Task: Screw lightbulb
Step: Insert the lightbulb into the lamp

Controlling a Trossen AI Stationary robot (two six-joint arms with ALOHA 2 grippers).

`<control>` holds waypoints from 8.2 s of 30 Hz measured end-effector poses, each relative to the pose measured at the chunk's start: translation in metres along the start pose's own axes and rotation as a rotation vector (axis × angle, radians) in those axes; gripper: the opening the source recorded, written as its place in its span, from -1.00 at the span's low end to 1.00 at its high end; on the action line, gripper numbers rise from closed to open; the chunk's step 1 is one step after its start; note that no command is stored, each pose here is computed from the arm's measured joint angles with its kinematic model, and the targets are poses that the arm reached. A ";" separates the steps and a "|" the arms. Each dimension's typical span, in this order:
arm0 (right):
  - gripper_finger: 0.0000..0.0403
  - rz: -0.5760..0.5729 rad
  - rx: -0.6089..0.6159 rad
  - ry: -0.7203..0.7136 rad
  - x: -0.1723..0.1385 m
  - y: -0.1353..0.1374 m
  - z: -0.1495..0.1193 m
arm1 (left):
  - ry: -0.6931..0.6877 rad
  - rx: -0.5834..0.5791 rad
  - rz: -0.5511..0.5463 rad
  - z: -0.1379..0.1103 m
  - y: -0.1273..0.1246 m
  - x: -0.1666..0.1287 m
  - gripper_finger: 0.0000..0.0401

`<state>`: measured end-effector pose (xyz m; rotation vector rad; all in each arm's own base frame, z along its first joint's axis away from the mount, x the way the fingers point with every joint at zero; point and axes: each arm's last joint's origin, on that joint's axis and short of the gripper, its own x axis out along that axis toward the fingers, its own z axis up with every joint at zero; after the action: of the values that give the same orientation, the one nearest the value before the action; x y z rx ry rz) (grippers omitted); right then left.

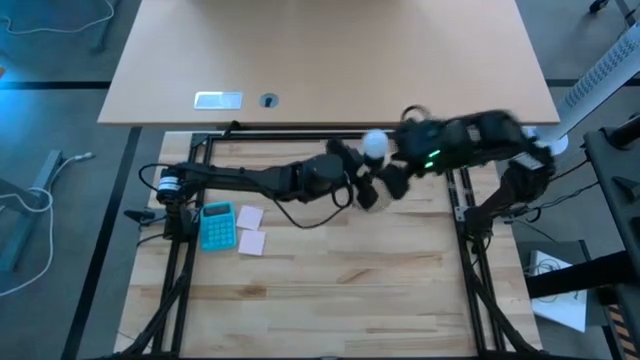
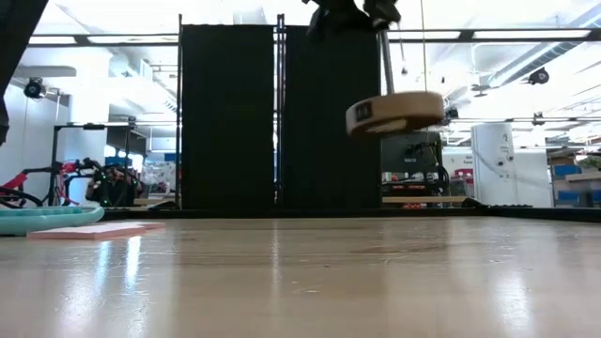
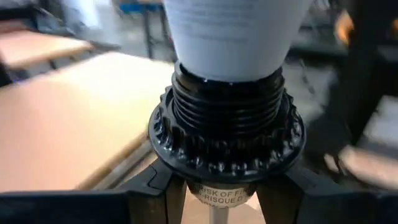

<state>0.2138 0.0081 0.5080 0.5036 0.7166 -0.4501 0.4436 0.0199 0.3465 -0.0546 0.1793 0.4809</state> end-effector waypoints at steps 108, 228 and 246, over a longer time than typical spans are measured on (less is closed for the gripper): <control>0.70 0.207 -0.491 0.021 -0.036 -0.020 -0.019 | 0.221 0.268 -0.693 -0.021 -0.016 0.004 -0.29; 0.70 0.383 -1.043 0.303 0.054 0.036 -0.032 | 0.306 0.311 -0.838 -0.030 -0.014 0.000 -0.29; 0.36 0.218 -0.852 0.281 0.054 0.032 -0.029 | 0.261 0.299 -0.662 -0.013 -0.006 -0.007 -0.29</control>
<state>0.2537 0.0386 0.4598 -0.1679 1.0288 0.1540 0.4387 0.0101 0.3349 0.1158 0.4678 -0.2195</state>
